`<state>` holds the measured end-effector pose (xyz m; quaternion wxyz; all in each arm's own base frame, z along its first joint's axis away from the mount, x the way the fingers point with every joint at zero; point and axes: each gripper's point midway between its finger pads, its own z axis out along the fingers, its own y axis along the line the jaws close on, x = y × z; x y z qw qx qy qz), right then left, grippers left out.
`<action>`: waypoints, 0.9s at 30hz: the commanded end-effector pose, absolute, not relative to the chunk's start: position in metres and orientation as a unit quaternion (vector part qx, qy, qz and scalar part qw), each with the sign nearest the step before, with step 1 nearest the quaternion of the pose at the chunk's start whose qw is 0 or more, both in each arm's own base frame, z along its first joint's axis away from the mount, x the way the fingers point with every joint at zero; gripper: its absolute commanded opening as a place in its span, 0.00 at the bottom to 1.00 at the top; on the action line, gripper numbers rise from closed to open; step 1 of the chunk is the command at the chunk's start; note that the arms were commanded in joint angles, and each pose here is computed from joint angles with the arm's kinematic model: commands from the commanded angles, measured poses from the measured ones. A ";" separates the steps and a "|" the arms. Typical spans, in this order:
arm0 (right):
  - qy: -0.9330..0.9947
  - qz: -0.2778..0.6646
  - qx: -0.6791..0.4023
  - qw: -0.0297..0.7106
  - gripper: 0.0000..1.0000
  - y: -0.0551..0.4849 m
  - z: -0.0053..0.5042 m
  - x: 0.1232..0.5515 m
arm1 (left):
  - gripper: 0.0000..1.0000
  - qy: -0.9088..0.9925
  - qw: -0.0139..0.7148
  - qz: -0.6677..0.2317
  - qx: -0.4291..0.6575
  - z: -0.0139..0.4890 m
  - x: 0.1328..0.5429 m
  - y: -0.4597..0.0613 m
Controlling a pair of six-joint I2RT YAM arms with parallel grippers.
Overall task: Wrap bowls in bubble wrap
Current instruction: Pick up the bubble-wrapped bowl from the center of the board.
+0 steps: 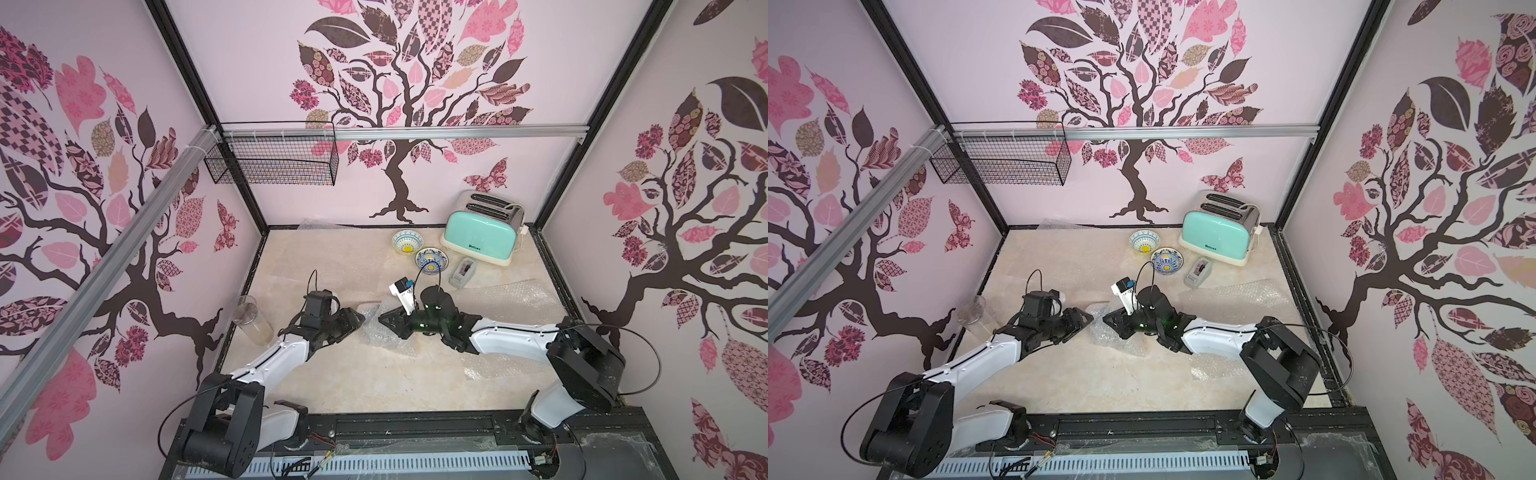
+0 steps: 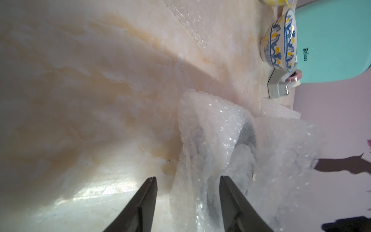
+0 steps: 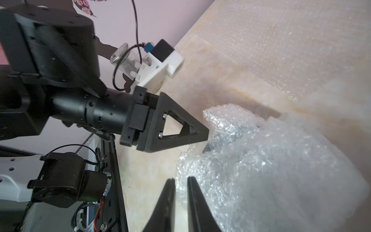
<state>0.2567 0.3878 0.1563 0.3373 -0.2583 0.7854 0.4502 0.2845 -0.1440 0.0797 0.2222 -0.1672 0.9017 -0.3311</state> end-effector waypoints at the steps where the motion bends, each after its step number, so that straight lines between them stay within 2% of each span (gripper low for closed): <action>1: 0.790 0.435 -0.259 0.345 0.16 0.385 0.158 0.263 | 0.69 0.901 0.237 -0.317 -0.177 0.086 0.278 -0.135; 7: 0.790 0.422 -0.247 0.370 0.17 0.371 0.165 0.272 | 0.86 0.874 0.285 -0.365 -0.145 0.127 0.275 -0.144; 11: 0.793 0.424 -0.227 0.375 0.16 0.357 0.164 0.279 | 0.90 0.883 0.258 -0.380 -0.101 0.122 0.272 -0.172; 20: 0.799 0.418 -0.216 0.375 0.17 0.343 0.154 0.279 | 0.92 0.912 0.221 -0.332 -0.092 0.089 0.277 -0.184; 25: 0.801 0.418 -0.217 0.370 0.17 0.343 0.150 0.278 | 0.84 0.916 0.213 -0.327 -0.095 0.080 0.277 -0.183; 27: 0.801 0.419 -0.218 0.368 0.17 0.343 0.149 0.278 | 0.83 0.917 0.207 -0.327 -0.092 0.078 0.275 -0.184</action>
